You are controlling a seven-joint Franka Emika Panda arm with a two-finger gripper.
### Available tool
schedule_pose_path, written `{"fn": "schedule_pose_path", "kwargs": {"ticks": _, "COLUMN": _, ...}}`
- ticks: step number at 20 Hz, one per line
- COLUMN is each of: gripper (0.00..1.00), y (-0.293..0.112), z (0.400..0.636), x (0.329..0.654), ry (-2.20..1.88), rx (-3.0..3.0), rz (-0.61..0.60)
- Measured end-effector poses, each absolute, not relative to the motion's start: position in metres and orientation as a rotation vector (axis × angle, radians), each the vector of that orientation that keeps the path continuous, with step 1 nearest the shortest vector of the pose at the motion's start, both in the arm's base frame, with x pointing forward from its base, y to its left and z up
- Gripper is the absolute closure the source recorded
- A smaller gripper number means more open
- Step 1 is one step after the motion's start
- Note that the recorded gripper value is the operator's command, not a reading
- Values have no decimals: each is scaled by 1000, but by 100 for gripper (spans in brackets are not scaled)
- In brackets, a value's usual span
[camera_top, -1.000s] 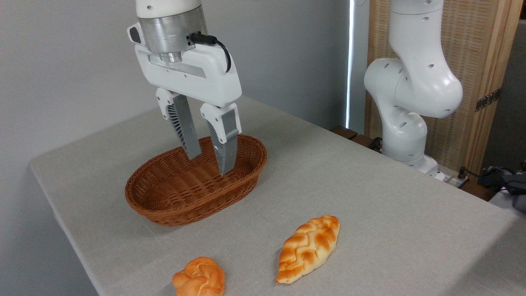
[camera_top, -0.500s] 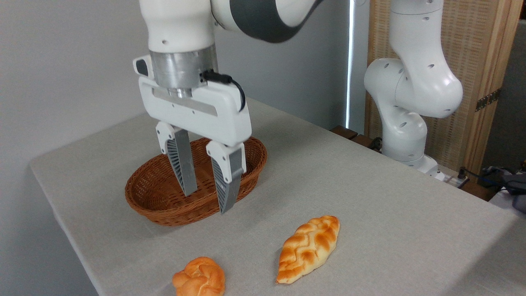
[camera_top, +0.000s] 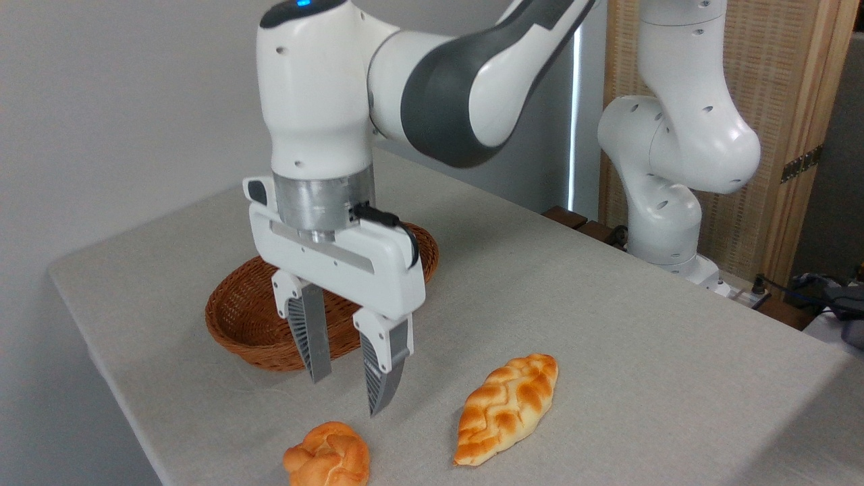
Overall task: Put bread into the basket
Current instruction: 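Move the open gripper from above the basket down toward the round orange bun, then lower the gripper around the round bun and close on it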
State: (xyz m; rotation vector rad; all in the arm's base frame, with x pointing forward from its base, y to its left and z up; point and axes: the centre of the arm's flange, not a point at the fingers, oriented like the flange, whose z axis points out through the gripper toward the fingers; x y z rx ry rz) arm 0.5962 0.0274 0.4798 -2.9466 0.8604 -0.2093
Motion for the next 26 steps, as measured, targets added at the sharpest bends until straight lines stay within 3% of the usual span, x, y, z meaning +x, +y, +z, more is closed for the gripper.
{"fn": "schedule_pose_path", "kwargs": {"ticks": 11, "gripper": 0, "y": 49, "z": 440, "x": 615, "ry": 807, "rx": -2939, "rz": -243}}
{"fn": "schedule_pose_path", "kwargs": {"ticks": 26, "gripper": 0, "y": 38, "z": 442, "x": 619, "ry": 779, "rx": -2974, "rz": -290}}
